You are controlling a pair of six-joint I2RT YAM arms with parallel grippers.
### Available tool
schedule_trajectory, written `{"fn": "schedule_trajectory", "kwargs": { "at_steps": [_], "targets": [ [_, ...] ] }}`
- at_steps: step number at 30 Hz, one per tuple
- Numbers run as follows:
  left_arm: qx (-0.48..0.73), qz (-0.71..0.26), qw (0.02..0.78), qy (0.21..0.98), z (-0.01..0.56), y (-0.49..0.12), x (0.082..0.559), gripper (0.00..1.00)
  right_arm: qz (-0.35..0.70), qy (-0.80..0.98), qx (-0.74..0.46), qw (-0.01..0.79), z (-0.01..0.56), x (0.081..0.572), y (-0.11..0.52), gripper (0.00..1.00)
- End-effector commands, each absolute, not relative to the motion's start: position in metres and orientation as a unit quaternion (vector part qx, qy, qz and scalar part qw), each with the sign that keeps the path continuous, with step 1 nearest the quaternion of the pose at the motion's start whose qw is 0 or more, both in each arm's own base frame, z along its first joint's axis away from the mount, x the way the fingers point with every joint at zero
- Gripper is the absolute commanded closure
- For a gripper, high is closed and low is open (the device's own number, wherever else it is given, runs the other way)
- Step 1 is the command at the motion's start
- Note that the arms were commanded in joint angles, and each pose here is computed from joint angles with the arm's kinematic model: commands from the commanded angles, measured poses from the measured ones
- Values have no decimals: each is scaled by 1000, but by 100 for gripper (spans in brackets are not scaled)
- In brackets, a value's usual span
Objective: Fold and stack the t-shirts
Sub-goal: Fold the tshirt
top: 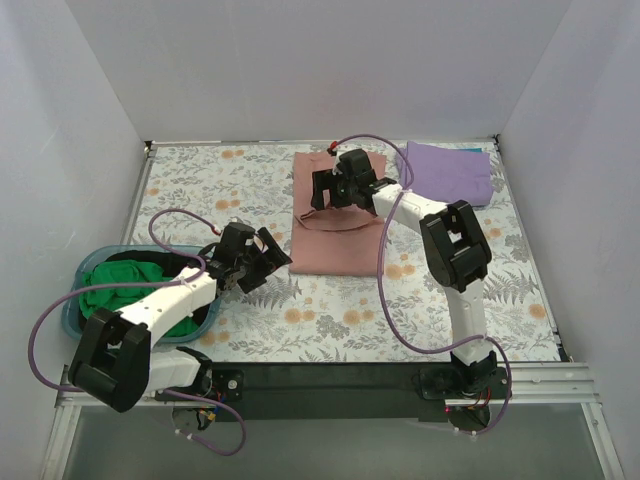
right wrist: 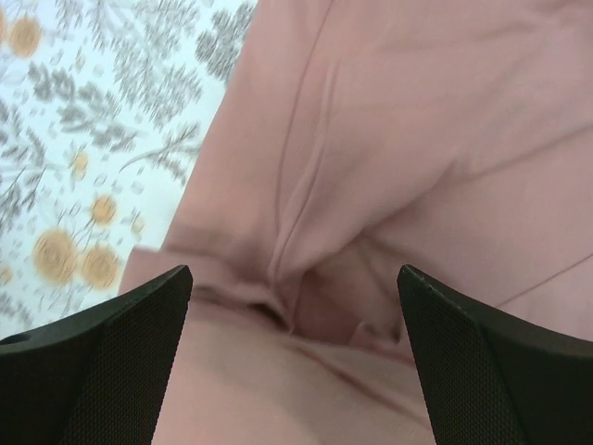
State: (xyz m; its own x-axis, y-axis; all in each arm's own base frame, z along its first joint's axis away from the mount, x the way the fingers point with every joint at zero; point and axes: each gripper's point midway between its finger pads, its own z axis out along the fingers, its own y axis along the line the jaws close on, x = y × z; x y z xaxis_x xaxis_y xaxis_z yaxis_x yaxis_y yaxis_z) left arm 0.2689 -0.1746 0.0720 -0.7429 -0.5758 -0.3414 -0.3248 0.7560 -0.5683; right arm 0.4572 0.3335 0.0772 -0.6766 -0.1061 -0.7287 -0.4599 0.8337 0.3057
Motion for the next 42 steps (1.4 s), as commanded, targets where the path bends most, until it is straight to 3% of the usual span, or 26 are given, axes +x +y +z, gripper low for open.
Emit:
{"fn": "schedule_trajectory", "kwargs": {
  "at_steps": [1,4,8,12,16,26,36,42],
  "targets": [
    [-248,-253,252,901,75,-178,269,5,227,862,-155,425,106,498,326,2],
    [-243,-254,245,903,73,-181,270,5,237,848,-164,445,140,490,323,2],
    [-241,-261,235,905,68,-185,269,5,280,832,-193,438,172,444,320,2],
    [-233,-297,228,898,70,-198,271,5,315,860,-202,347,117,377,322,2],
    [-219,-318,234,892,79,-207,278,5,352,865,-193,301,96,354,333,2],
    [-228,-296,236,897,68,-197,272,5,341,869,-177,311,72,379,344,2],
    [-237,-276,235,901,59,-187,264,4,258,870,-145,393,64,433,332,2],
    [-241,-265,236,903,56,-183,262,5,246,838,-140,467,92,472,334,2]
  ]
}}
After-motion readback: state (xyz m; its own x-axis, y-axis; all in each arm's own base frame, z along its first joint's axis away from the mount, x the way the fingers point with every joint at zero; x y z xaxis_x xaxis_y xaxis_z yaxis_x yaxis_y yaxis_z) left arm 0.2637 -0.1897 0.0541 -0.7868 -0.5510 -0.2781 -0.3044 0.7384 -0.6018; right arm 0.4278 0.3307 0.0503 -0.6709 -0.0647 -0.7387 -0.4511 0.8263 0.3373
